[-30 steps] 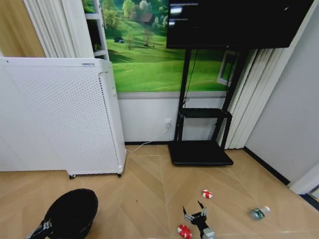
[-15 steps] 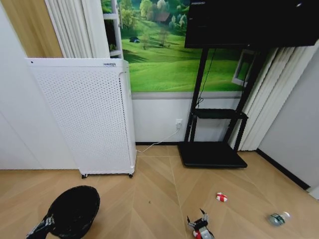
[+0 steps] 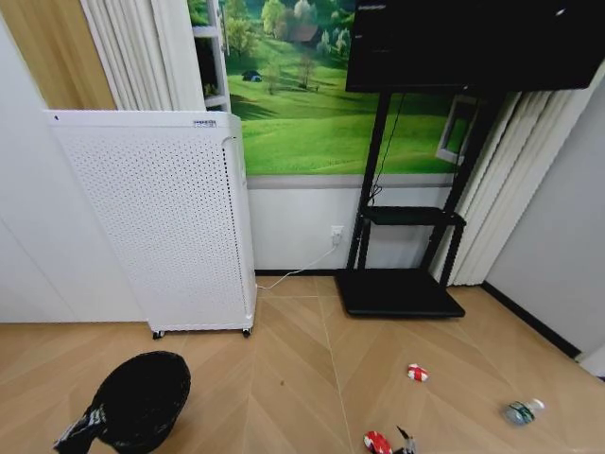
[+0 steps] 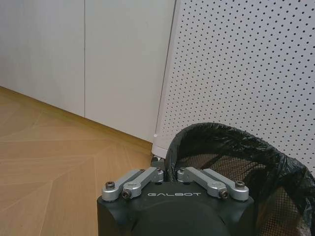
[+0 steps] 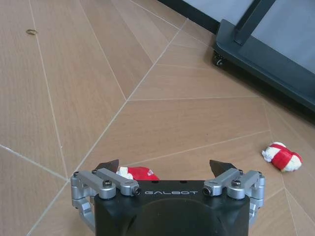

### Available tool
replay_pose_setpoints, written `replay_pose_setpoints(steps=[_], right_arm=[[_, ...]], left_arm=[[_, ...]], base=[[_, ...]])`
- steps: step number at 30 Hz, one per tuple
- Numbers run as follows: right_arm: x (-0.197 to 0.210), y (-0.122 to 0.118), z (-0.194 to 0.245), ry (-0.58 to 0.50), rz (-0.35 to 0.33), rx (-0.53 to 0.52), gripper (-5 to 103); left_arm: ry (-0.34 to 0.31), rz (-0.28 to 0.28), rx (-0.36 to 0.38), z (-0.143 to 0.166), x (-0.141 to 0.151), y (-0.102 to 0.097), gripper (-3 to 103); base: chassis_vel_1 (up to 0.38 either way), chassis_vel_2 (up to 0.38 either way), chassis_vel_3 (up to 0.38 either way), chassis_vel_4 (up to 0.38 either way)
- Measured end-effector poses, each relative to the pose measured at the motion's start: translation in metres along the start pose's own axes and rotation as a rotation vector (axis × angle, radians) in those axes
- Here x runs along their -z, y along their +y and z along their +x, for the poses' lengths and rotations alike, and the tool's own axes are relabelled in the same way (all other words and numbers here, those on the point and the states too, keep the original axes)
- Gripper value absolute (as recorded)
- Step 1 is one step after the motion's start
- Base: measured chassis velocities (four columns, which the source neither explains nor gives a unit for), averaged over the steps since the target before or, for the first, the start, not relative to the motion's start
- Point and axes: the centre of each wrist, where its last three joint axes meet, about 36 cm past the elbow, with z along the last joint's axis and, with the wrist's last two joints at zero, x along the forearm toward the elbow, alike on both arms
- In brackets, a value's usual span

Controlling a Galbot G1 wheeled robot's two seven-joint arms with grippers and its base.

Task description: Pick up the trash bin and place the garbage on the floor into it.

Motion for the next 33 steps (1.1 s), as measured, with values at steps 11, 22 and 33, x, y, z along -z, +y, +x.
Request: replay_pose_setpoints(steps=[11,22,33], right_arm=[[-0.014,0.001,-0.019,0.047,0.037,0.024,100],[-0.025,0.004,-0.028,0.105,0.069,0.030,100],[-0.024,0.003,-0.031,0.109,0.083,0.061,70]], left_arm=[[-0.008,0.004,-0.008,-0.003,0.002,-0.002,7],[-0.009,0.008,-0.012,-0.002,0.002,-0.004,7],[-0.012,0.007,-0.008,-0.001,0.001,-0.003,7]], base=[[0.000,0.000,0.000,0.000],[0.000,0.000,0.000,0.000],[0.000,0.000,0.000,0.000]])
